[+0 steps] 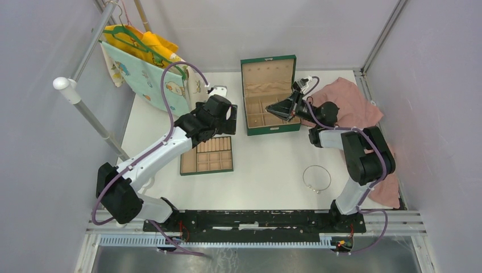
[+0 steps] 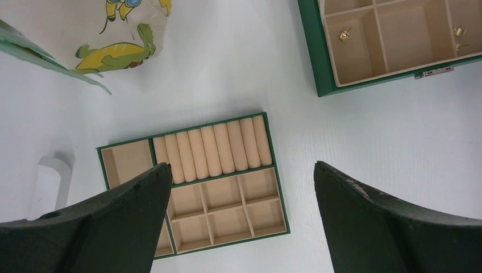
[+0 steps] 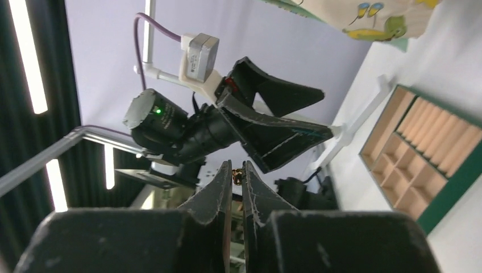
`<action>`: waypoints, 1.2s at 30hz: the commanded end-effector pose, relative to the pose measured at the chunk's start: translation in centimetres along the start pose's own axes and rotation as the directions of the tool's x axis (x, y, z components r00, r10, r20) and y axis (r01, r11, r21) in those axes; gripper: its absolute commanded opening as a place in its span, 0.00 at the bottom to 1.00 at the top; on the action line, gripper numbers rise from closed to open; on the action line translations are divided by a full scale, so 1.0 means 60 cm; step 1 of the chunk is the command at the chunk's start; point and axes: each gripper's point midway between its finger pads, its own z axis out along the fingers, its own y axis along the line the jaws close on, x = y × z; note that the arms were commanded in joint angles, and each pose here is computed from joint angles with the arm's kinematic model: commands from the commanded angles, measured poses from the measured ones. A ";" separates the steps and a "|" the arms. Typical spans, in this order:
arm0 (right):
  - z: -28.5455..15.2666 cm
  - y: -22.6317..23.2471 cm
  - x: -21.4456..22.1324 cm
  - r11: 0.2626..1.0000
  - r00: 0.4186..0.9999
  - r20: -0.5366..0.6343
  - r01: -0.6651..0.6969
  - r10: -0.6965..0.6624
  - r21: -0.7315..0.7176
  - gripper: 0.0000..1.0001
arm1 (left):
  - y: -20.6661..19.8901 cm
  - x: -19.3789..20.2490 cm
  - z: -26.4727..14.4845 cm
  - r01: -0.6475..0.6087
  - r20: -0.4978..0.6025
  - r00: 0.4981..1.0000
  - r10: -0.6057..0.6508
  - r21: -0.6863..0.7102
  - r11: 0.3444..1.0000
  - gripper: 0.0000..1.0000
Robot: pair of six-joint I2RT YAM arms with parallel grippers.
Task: Organize the mixed jewelry
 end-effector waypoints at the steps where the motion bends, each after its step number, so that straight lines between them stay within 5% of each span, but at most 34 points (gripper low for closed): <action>1: -0.025 0.147 0.050 0.907 0.956 -0.057 0.254 -0.289 -0.336 0.11 | 0.010 -0.028 -0.013 0.016 0.070 0.997 -0.015 -0.013 1.000 1.00; 14: -0.014 0.168 0.045 0.883 0.929 -0.086 0.309 -0.360 -0.353 0.08 | 0.007 -0.031 -0.007 0.010 0.069 0.998 -0.009 -0.015 1.000 1.00; 17: 0.011 0.132 0.024 0.912 0.927 -0.094 0.334 -0.364 -0.240 0.06 | 0.014 -0.039 -0.012 -0.001 0.076 0.997 0.004 -0.049 0.999 1.00; 20: 0.035 0.025 -0.024 0.918 0.917 -0.120 0.390 -0.380 0.072 0.08 | 0.025 -0.047 -0.019 -0.014 0.066 0.998 0.021 -0.107 0.994 1.00; 24: 0.026 -0.088 -0.081 0.713 0.852 -0.271 0.523 -0.448 0.467 0.10 | 0.024 -0.052 -0.026 -0.009 0.083 0.996 0.017 -0.092 0.996 1.00; 36: -0.001 -0.194 -0.111 0.507 0.845 -0.304 0.513 -0.440 0.693 0.09 | 0.014 -0.034 -0.018 0.005 0.052 0.999 -0.001 -0.063 0.998 1.00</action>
